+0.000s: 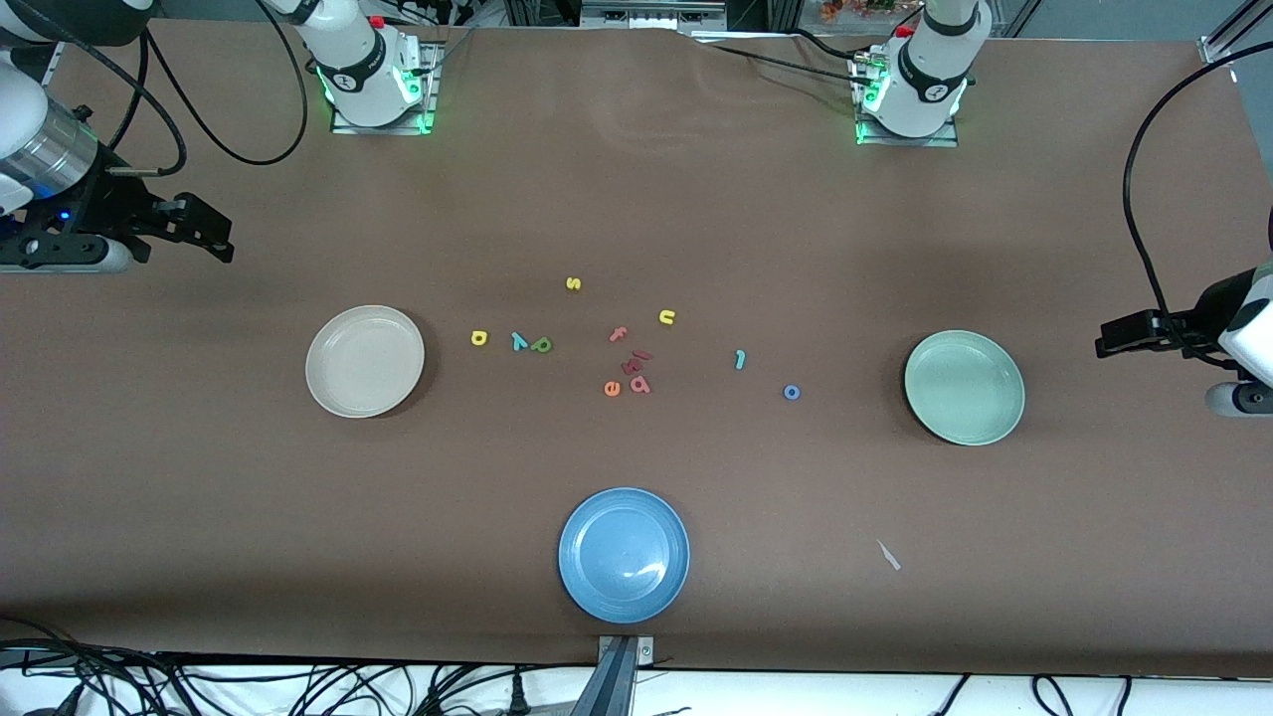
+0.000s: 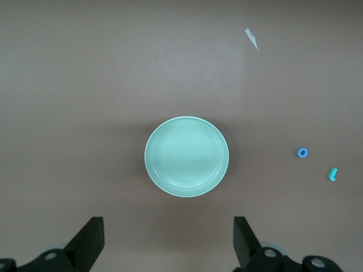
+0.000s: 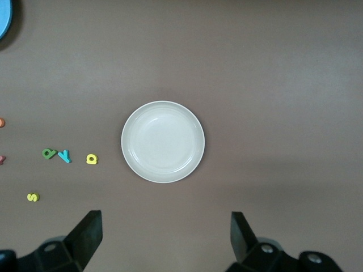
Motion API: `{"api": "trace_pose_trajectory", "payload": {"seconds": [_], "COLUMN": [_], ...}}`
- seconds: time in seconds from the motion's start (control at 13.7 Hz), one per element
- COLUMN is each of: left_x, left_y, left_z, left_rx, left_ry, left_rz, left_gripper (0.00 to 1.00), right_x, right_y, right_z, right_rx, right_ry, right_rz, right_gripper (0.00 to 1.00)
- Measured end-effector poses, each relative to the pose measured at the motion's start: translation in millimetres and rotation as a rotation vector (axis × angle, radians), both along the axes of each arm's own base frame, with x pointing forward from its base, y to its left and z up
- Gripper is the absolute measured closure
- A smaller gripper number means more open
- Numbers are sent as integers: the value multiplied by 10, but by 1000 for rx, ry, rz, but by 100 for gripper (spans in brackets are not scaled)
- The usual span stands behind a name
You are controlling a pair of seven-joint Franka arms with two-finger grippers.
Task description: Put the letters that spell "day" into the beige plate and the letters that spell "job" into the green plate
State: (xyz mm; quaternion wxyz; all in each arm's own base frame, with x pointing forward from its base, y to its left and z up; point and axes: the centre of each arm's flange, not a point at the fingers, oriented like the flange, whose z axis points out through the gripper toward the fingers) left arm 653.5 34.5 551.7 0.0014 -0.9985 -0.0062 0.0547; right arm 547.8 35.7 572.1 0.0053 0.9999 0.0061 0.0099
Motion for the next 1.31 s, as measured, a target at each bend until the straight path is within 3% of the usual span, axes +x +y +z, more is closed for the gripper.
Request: {"api": "trace_pose_trajectory", "payload": {"seconds": [1.31], "left_x": [4], "left_y": [-7], "left_z": [-2], "left_rx": [0], "left_ry": [-1], "left_rz": [-1], "left_gripper": [0], "right_x": [2], "right_y": [-1], "right_z": [-4], "right_rx": [0], "right_ry": [1], "right_rz": [-1], "right_gripper": [0]}}
